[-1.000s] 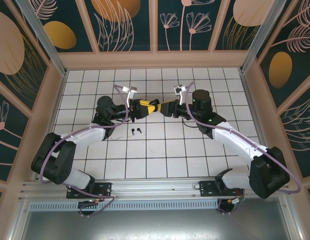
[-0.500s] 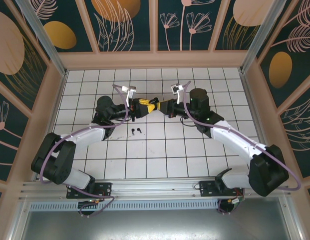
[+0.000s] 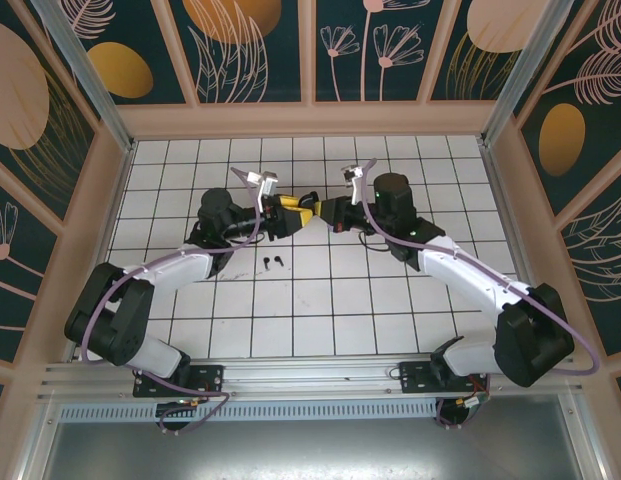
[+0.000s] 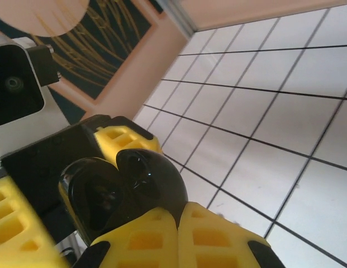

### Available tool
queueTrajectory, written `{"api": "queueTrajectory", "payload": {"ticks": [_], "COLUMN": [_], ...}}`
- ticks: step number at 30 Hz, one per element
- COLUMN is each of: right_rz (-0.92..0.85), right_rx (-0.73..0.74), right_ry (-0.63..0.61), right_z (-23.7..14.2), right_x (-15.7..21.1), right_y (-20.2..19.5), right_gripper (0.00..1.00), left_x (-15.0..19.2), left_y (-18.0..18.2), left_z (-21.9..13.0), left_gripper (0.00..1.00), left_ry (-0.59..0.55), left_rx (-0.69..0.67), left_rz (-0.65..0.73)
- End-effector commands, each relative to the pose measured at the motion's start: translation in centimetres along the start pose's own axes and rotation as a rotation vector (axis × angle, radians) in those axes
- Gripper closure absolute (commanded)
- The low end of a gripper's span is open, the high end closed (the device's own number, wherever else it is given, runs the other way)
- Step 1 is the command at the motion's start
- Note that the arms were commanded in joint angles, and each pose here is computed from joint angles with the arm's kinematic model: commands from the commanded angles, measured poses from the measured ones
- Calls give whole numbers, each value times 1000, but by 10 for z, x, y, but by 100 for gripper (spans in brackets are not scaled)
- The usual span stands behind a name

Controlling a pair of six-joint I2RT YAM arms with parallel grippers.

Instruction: Insert wireless bluetooth earbuds into charging case

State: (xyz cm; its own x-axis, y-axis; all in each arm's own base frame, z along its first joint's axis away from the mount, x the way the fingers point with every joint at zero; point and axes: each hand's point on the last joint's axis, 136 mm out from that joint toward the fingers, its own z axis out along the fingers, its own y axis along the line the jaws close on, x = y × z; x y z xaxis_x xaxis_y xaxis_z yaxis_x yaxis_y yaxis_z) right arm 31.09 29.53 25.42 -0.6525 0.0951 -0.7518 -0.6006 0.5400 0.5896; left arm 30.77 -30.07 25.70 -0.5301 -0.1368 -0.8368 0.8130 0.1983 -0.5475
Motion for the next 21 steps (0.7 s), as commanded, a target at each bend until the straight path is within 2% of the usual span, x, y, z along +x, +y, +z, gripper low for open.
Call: {"api": "queueTrajectory", "payload": {"ticks": [1,5,9,21], "right_rz": [-47,-83,-146,-443], "right_rx": [131,238,280,327], "right_ry": [-39,-27,2,170], "right_z": [-1,-7,-11,-10], "right_x": [-20,-26,-29,-25], "right_y": [-16,-35,-40,-48], "right_gripper": [100,100,100,100], "left_x": [-2,-9,-12,-6], "left_y": [20,24,20,8], "left_z": [4,2,-2,-4], "left_gripper": [36,25,19,16], "left_ry": [39,76,127,329], "left_rx": [-102,-128,-125,-43], "left_rz": [45,87,133,192]}}
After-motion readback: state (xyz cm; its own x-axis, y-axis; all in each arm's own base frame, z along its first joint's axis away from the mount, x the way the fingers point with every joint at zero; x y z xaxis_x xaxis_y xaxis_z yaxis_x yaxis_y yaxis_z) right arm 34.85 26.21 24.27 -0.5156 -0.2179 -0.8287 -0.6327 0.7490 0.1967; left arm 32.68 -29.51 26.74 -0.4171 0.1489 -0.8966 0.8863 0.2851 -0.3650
